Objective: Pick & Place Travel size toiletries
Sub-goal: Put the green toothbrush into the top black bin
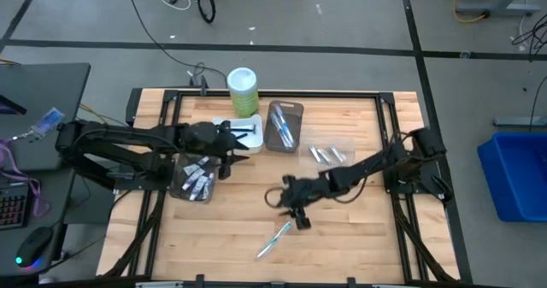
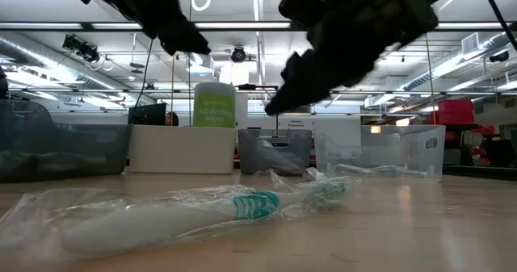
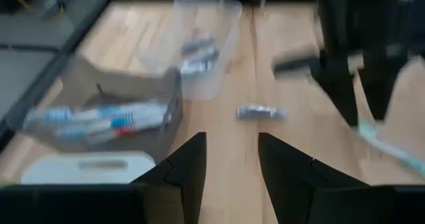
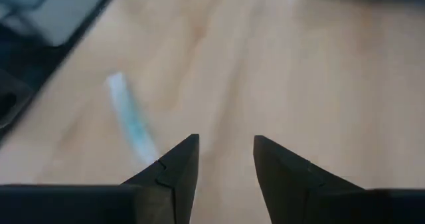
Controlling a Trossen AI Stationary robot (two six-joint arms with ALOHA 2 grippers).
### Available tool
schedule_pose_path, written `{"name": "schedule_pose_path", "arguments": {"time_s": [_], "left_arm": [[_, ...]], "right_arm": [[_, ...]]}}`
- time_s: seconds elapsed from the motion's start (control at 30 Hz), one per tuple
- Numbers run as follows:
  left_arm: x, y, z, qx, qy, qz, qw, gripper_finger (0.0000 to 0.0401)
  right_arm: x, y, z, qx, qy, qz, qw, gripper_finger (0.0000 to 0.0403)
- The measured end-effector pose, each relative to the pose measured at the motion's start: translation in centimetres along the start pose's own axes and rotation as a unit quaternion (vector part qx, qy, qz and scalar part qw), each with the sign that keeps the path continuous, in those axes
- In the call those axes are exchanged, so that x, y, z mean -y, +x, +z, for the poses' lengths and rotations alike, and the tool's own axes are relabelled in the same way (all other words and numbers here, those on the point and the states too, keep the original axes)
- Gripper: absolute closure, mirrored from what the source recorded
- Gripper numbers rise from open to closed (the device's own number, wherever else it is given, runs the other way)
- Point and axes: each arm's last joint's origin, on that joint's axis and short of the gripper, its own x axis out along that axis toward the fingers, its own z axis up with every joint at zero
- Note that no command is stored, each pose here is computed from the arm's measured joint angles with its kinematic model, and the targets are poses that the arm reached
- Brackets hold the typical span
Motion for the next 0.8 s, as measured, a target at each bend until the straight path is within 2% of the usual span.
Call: {"name": "schedule_pose_path", "arguments": {"time_s": [0.13, 0.23, 0.3, 0.57, 0.8], "left_arm": [[0.0, 0.3, 0.2, 0.011, 0.0, 0.0, 1.0, 0.0255], [0.0, 0.5, 0.4, 0.016, -0.004, 0.0, 1.0, 0.0255], [0.0, 0.7, 0.1, 0.006, -0.012, 0.0, 1.0, 0.0255], [0.0, 0.8, 0.1, 0.005, -0.024, 0.0, 1.0, 0.0255], [0.1, 0.8, 0.0, 0.003, -0.021, -0.008, 1.0, 0.0255]], "right_arm": [[-2.0, 1.6, -1.5, -0.034, 0.032, 0.059, 0.997, 0.025], [-3.4, 2.5, -2.1, -0.039, 0.061, 0.075, 0.994, 0.0242], [-4.1, 2.9, -2.3, -0.033, 0.059, 0.083, 0.994, 0.0232], [-4.1, 4.4, -4.0, -0.056, 0.033, 0.038, 0.997, 0.02], [-3.9, 5.0, -4.6, -0.067, 0.03, 0.026, 0.997, 0.0214]]}}
